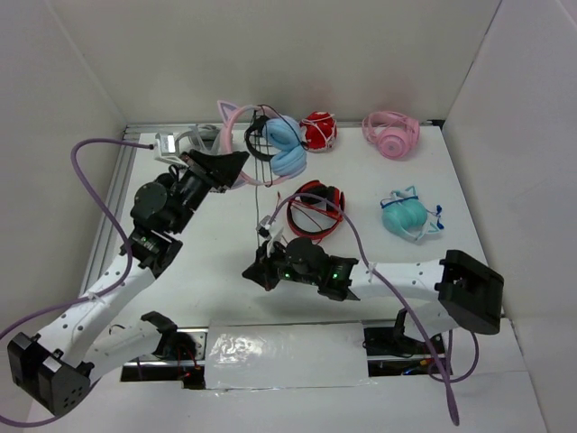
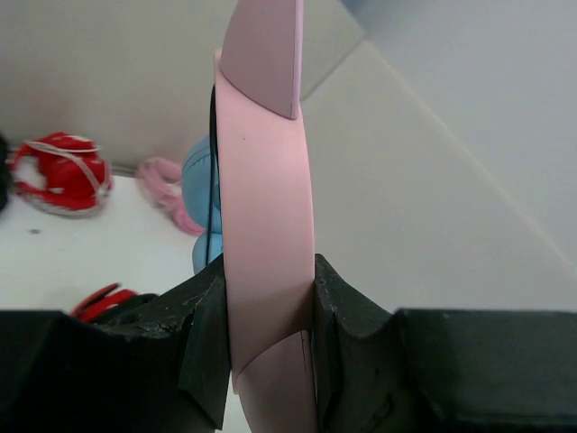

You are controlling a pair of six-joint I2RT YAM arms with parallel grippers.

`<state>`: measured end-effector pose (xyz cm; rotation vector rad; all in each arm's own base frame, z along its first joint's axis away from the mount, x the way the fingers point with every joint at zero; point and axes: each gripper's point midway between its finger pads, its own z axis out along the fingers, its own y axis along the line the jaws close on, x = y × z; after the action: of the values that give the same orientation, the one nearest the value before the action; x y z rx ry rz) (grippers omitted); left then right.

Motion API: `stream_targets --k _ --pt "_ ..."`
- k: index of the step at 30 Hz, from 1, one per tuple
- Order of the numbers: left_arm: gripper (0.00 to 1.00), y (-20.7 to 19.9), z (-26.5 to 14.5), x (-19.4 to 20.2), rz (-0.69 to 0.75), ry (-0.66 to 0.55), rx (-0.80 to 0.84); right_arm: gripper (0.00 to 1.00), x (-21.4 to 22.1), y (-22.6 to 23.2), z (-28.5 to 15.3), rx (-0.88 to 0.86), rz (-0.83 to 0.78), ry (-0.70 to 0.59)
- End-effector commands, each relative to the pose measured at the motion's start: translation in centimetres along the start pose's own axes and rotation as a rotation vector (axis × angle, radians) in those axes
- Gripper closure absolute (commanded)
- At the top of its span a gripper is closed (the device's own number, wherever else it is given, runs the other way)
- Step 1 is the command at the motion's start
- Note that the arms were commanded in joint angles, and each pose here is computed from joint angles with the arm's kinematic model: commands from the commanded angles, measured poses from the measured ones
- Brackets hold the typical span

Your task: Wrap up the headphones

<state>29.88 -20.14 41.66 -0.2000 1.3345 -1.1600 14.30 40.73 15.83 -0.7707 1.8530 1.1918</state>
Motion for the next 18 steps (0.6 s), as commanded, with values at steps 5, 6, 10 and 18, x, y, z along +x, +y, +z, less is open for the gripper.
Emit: stream_targets --k 5,6,10,18 --pt "1.00 0.3 -0.4 -5.9 0.140 -0.237 -0.093 1.00 1.0 -8.6 -5.8 0.651 0.011 0.114" --pt "1.00 0.9 -0.6 -5.8 0.148 -0.238 -0.120 1.00 0.9 -9.3 -7.2 0.724 -0.010 0.150" --pt "1.00 4.2 -1.5 -4.6 0.192 -0.208 -0.242 1.00 -0.4 -10.1 -9.8 0.817 -0.095 0.181" --pt "1.00 8.9 -2.5 0.9 0.155 0.018 -0.408 1.00 -4.7 -9.4 -10.6 0.806 -0.367 0.253"
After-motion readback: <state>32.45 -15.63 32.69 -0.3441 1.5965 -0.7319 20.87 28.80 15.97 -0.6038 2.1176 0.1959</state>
